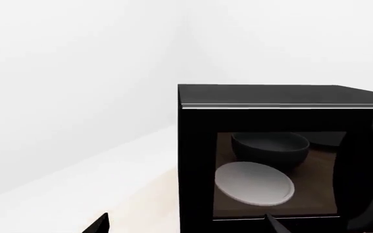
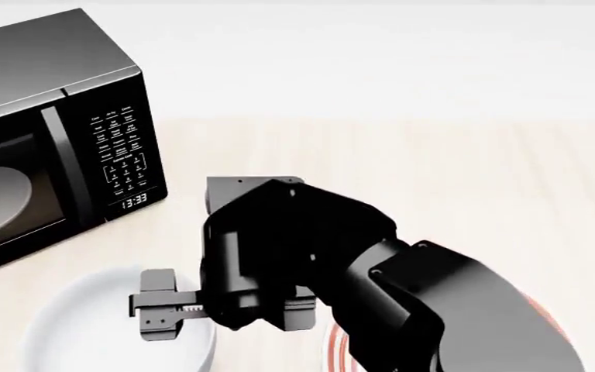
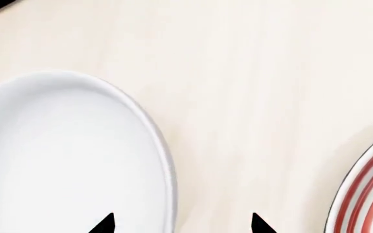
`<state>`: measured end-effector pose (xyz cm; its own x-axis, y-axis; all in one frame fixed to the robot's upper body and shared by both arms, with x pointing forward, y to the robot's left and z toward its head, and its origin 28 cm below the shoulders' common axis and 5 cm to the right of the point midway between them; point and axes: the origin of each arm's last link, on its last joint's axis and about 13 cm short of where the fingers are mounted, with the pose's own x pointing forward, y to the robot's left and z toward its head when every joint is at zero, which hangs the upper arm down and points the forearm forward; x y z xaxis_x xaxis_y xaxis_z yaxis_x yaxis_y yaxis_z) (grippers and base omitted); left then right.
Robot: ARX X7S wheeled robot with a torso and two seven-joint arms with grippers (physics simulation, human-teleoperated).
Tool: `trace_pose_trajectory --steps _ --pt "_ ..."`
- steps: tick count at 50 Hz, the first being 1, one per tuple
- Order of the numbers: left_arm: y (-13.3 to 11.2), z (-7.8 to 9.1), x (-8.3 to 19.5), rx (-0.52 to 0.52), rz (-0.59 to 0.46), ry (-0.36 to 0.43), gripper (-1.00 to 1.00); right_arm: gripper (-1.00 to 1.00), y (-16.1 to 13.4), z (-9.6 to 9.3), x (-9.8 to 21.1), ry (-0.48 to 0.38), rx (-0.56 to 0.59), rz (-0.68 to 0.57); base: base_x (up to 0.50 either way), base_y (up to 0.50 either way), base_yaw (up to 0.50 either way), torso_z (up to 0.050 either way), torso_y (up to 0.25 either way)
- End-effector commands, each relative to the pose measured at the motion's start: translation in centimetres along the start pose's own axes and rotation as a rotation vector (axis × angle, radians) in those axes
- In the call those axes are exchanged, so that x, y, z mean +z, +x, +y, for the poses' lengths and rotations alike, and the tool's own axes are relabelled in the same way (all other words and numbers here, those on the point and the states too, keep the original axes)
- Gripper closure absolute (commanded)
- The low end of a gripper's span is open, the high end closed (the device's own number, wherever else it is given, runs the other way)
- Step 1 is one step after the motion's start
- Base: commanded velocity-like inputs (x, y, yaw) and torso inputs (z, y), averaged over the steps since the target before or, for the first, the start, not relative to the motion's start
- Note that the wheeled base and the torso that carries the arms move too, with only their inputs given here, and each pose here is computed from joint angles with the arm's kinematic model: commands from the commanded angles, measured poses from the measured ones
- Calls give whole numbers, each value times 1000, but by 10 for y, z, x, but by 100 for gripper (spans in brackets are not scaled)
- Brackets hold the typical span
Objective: Put the white bowl to the right of the plate.
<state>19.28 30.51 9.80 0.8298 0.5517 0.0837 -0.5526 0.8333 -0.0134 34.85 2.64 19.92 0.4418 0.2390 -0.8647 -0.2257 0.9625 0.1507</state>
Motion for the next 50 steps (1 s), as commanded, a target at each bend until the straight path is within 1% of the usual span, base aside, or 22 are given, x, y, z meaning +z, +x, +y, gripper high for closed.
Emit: trace_pose_trajectory --steps 1,12,17,32,39,40,50 --pt "0 0 0 -2 -1 -1 -100 -100 2 -1 -5 -14 29 49 0 0 0 0 0" --pt "1 1 0 -1 1 -5 -100 -100 2 -3 -6 -23 68 67 0 0 0 0 0" --pt "0 1 0 -2 2 -5 -100 -100 3 -4 -6 -2 84 77 0 0 0 0 0" --pt "0 1 1 1 -1 -7 -100 -100 7 -6 -8 23 111 92 0 0 0 0 0" --pt "0 2 1 2 -3 -7 -100 -100 11 -9 -10 50 104 94 0 0 0 0 0" --pt "-1 2 1 1 -3 -9 -100 -100 12 -9 -9 54 87 79 0 0 0 0 0" --pt "-1 2 1 1 -5 -8 -100 -100 14 -9 -10 52 90 77 0 0 0 0 0"
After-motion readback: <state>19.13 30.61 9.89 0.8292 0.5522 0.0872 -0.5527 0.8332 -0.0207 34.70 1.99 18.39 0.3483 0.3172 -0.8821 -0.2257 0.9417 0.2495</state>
